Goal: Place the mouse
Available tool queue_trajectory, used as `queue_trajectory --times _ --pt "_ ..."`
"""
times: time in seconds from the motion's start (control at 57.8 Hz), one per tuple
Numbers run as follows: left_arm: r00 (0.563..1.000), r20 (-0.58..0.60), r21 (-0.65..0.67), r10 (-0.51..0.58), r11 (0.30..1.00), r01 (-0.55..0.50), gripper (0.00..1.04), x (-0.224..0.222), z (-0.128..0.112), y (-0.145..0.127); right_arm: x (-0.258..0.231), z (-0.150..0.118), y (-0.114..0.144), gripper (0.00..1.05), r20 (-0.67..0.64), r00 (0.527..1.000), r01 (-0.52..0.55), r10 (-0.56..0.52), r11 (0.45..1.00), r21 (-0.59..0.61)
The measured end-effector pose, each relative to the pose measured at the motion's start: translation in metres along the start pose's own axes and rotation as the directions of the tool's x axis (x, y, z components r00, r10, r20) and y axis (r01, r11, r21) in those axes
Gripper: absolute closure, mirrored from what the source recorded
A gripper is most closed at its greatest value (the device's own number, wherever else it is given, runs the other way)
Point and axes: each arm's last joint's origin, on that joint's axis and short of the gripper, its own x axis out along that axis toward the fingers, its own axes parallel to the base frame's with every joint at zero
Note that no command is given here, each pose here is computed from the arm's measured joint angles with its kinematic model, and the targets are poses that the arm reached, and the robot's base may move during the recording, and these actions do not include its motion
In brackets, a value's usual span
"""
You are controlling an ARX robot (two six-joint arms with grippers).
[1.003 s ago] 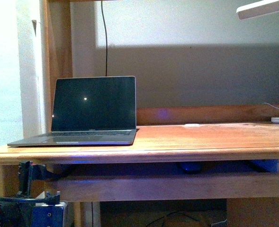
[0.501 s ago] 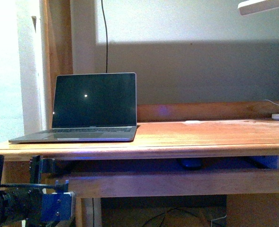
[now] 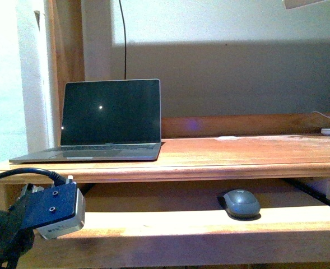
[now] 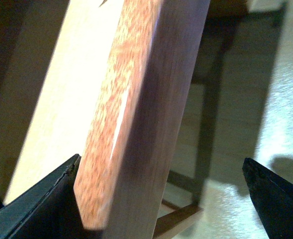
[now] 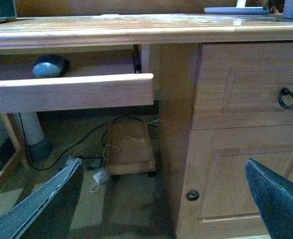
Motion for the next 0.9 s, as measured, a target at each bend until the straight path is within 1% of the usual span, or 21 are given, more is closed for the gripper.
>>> queue_trajectory --times 0.121,0.225,0.38,0.45,0.519,0.553,0.571,0.588,0.605,0.622,0.657,0.674,0.692,0.709,0.726,0.744,0.761,0.778,0.847,0.865,0.899 --pt "0.998 0.04 -0.073 -0.053 0.996 0.056 0.08 -0.008 0.007 -0.007 0.0 0.0 0.0 0.07 0.0 1.0 0.0 0.0 1.0 0.0" --pt "0.989 0.104 -0.166 -0.101 0.979 0.118 0.08 -0.015 0.015 -0.012 0.0 0.0 0.0 0.07 0.0 1.0 0.0 0.0 1.0 0.0" --pt "0.95 0.257 -0.32 -0.178 0.912 0.257 0.08 -0.018 0.031 -0.024 0.0 0.0 0.0 0.07 0.0 1.0 0.0 0.0 1.0 0.0" --pt "0.934 0.316 -0.37 -0.168 0.885 0.284 0.08 -0.017 0.036 -0.028 0.0 0.0 0.0 0.07 0.0 1.0 0.0 0.0 1.0 0.0" --pt "0.937 0.339 -0.409 -0.08 0.885 0.223 0.08 -0.015 0.041 -0.024 0.0 0.0 0.0 0.07 0.0 1.0 0.0 0.0 1.0 0.0" --pt "0.948 0.319 -0.452 -0.001 0.879 0.153 0.08 -0.014 0.042 -0.018 0.0 0.0 0.0 0.07 0.0 1.0 0.0 0.0 1.0 0.0" --pt "0.951 0.303 -0.466 0.065 0.88 0.088 0.08 -0.015 0.043 -0.012 0.0 0.0 0.0 0.07 0.0 1.0 0.0 0.0 1.0 0.0" --pt "0.95 0.294 -0.492 0.102 0.869 0.059 0.08 -0.015 0.043 -0.008 0.0 0.0 0.0 0.07 0.0 1.0 0.0 0.0 1.0 0.0" --pt "0.944 0.278 -0.521 0.176 0.854 -0.006 0.08 -0.017 0.044 -0.001 0.0 0.0 0.0 0.07 0.0 1.0 0.0 0.0 1.0 0.0" --pt "0.939 0.27 -0.524 0.214 0.85 -0.043 0.08 -0.018 0.044 0.002 0.0 0.0 0.0 0.07 0.0 1.0 0.0 0.0 1.0 0.0" --pt "0.9 0.229 -0.59 0.37 0.789 -0.174 0.08 -0.024 0.044 0.016 0.0 0.0 0.0 0.07 0.0 1.0 0.0 0.0 1.0 0.0" --pt "0.888 0.23 -0.603 0.399 0.775 -0.192 0.08 -0.026 0.045 0.019 0.0 0.0 0.0 0.07 0.0 1.0 0.0 0.0 1.0 0.0" --pt "0.872 0.209 -0.631 0.443 0.742 -0.226 0.08 -0.028 0.045 0.022 0.0 0.0 0.0 0.07 0.0 1.0 0.0 0.0 1.0 0.0" --pt "0.839 0.189 -0.657 0.511 0.701 -0.279 0.08 -0.032 0.045 0.028 0.0 0.0 0.0 0.07 0.001 1.0 0.0 0.0 1.0 0.0" --pt "0.82 0.179 -0.661 0.543 0.684 -0.309 0.08 -0.035 0.046 0.031 0.0 0.0 0.0 0.07 0.0 1.0 0.0 0.0 1.0 0.0" --pt "0.783 0.154 -0.68 0.602 0.64 -0.358 0.08 -0.039 0.046 0.035 0.0 0.0 0.0 0.07 0.0 1.0 0.0 0.0 1.0 0.0" --pt "0.764 0.141 -0.69 0.63 0.616 -0.38 0.08 -0.041 0.046 0.037 0.0 0.0 0.0 0.07 0.0 1.0 0.0 0.0 1.0 0.0" --pt "0.728 0.12 -0.713 0.675 0.568 -0.41 0.08 -0.046 0.046 0.04 0.0 0.0 0.0 0.07 0.0 1.0 0.0 0.0 1.0 0.0" --pt "0.647 0.075 -0.73 0.758 0.484 -0.482 0.08 -0.056 0.048 0.043 0.0 0.0 0.0 0.07 0.0 1.0 0.0 0.0 1.0 0.0" --pt "0.62 0.06 -0.733 0.783 0.456 -0.505 0.08 -0.059 0.048 0.042 0.0 0.0 0.0 0.07 0.0 1.0 0.0 0.0 1.0 0.0" --pt "0.597 0.039 -0.738 0.801 0.426 -0.523 0.08 -0.063 0.049 0.039 0.0 0.0 0.0 0.07 0.0 1.0 0.0 0.0 1.0 0.0"
